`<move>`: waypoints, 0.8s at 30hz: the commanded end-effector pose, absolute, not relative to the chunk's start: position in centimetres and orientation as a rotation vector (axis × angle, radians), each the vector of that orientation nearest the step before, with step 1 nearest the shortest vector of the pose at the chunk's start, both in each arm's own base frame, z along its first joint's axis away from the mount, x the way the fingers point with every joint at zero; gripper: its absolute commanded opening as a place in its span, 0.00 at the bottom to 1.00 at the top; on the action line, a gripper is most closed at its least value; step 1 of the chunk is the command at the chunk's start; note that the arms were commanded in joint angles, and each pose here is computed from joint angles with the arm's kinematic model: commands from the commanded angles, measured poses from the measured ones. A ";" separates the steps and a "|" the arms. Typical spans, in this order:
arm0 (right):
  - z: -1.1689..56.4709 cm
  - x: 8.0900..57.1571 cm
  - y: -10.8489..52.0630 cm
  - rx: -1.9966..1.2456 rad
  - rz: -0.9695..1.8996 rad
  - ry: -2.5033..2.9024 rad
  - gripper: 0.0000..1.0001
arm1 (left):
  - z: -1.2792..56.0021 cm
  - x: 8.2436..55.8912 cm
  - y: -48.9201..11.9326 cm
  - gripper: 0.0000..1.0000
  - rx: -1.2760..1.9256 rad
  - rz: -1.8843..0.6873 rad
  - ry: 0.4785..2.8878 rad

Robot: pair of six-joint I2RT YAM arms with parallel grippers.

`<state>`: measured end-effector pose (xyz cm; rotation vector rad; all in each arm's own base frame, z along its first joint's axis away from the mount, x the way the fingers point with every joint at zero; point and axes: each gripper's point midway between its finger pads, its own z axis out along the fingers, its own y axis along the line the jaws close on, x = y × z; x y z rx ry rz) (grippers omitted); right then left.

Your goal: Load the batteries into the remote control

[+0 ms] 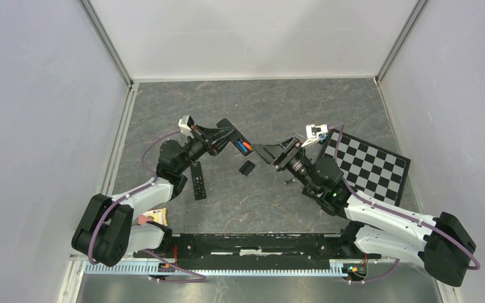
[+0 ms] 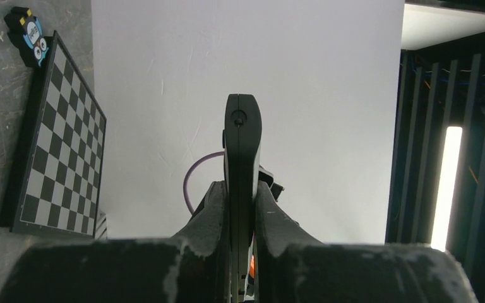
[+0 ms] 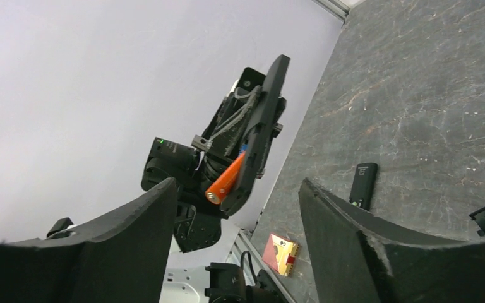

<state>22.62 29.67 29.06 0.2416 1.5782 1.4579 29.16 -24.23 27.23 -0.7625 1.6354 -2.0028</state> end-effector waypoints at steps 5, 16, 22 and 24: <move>30.6 22.9 29.5 0.259 1.475 1.508 0.67 | 29.9 28.7 -23.5 0.02 -0.773 -2.039 1.512; 29.6 23.3 29.8 0.255 1.424 1.566 0.63 | 30.2 28.6 -24.0 0.02 -0.751 -2.032 1.514; 29.2 23.5 29.7 0.262 1.407 1.583 0.65 | 30.3 28.5 -24.1 0.02 -0.738 -2.032 1.518; 29.3 23.5 29.5 0.262 1.404 1.577 0.72 | 30.2 28.6 -24.1 0.02 -0.737 -2.028 1.520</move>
